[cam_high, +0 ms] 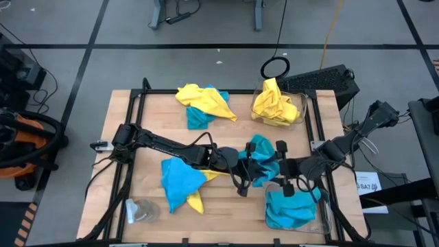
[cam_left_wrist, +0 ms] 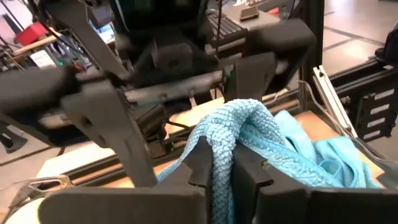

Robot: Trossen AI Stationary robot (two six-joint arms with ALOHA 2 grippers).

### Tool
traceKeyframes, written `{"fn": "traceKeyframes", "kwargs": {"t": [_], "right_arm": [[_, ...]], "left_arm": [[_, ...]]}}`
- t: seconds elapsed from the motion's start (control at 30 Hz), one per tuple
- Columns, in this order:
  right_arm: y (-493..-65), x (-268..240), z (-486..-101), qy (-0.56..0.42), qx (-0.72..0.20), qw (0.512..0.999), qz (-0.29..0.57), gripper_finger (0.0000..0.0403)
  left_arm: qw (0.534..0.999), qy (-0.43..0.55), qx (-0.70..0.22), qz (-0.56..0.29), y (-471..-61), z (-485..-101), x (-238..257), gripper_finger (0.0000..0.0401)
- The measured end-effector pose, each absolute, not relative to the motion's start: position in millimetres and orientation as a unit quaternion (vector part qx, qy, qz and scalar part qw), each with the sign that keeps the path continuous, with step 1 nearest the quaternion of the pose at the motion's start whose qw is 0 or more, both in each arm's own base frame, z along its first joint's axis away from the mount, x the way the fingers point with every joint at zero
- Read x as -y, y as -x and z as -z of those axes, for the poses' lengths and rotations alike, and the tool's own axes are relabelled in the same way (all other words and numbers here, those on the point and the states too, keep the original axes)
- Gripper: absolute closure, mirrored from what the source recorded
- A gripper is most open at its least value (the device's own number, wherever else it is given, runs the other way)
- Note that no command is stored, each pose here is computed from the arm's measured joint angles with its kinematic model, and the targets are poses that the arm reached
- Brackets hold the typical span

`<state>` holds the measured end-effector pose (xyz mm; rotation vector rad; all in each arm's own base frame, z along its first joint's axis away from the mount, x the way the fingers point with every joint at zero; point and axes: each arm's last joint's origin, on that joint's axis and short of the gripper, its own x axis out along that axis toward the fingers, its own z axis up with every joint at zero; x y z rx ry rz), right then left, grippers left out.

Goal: Sort microfiber towel by color & place in baskets
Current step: Put the blue microfiber cloth into the bottom transparent bin

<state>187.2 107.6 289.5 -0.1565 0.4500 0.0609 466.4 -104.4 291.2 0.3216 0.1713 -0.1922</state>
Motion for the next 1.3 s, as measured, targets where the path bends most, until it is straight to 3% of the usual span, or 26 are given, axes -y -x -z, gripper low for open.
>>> {"fn": "traceKeyframes", "kwargs": {"t": [0.13,0.47,0.7,1.07,1.3], "right_arm": [[-189.6,-108.9,-285.5,0.074,-0.233,0.969,-0.025,0.0218],[-189.2,-111.8,-284.3,0.081,-0.237,0.967,-0.044,0.0384],[-184.7,-114.9,-283.5,0.078,-0.244,0.965,-0.05,0.0384],[-158.5,-109.9,-293.3,0.023,-0.257,0.963,-0.08,0.0386],[-132.6,-108.9,-300.9,-0.058,-0.293,0.936,-0.186,0.0386]], "left_arm": [[0.978,-0.171,-0.066,0.096,-466.3,-294.9,106.8,0.0341],[0.978,-0.169,-0.063,0.106,-465.8,-295.0,109.2,0.0332],[0.974,-0.185,-0.074,0.109,-462.8,-295.7,112.6,0.0313],[0.963,-0.203,-0.15,0.093,-431.1,-321.3,115.5,0.0158],[0.942,-0.183,-0.266,0.088,-405.3,-318.7,118.0,0.013]]}}
